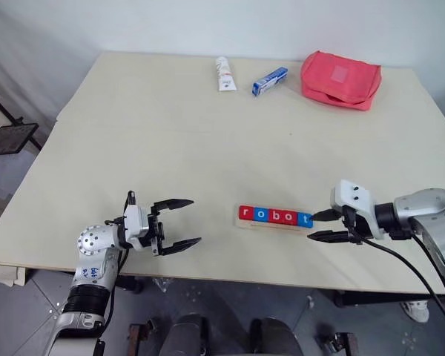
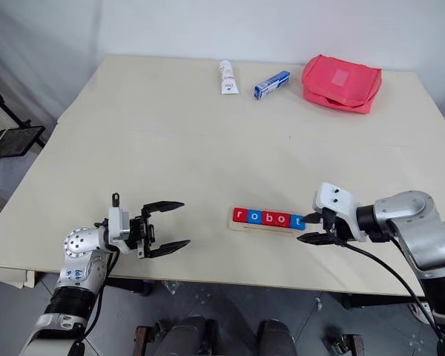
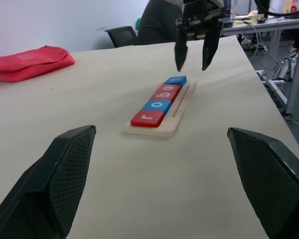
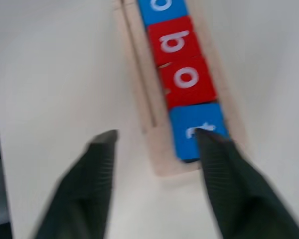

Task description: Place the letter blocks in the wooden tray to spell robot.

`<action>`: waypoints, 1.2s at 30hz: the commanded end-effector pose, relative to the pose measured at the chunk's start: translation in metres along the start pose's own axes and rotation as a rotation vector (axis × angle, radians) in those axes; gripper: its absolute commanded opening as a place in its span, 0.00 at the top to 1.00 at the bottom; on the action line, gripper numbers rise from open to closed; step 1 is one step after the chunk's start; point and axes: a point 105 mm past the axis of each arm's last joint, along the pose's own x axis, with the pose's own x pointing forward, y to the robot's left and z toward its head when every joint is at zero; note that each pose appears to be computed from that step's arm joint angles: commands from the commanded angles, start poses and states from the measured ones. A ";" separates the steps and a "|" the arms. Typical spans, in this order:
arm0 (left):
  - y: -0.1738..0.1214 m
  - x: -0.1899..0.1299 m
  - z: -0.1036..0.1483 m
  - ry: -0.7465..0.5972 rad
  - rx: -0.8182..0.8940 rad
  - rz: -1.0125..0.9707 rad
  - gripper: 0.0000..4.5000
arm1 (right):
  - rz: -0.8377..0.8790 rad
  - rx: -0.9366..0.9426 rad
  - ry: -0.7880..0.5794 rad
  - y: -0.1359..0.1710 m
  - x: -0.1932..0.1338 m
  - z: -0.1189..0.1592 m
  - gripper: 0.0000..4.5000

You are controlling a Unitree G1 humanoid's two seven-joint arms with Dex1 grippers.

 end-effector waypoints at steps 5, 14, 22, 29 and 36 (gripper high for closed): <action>-0.002 -0.001 0.004 -0.004 0.022 -0.010 0.00 | -0.050 -0.020 0.018 -0.009 -0.005 0.000 0.98; -0.004 -0.005 0.004 0.003 0.021 0.000 0.00 | -0.052 -0.028 0.033 -0.021 0.003 -0.002 0.98; -0.005 -0.005 0.005 0.004 0.023 0.007 0.00 | -0.052 -0.047 0.007 -0.019 0.001 0.008 0.98; 0.001 -0.011 0.005 0.036 0.040 0.025 0.00 | -0.227 -0.120 -0.145 -0.028 -0.021 0.021 0.95; 0.030 -0.014 0.016 0.030 0.058 0.119 0.00 | -0.090 -0.122 -0.311 0.008 -0.039 0.002 0.48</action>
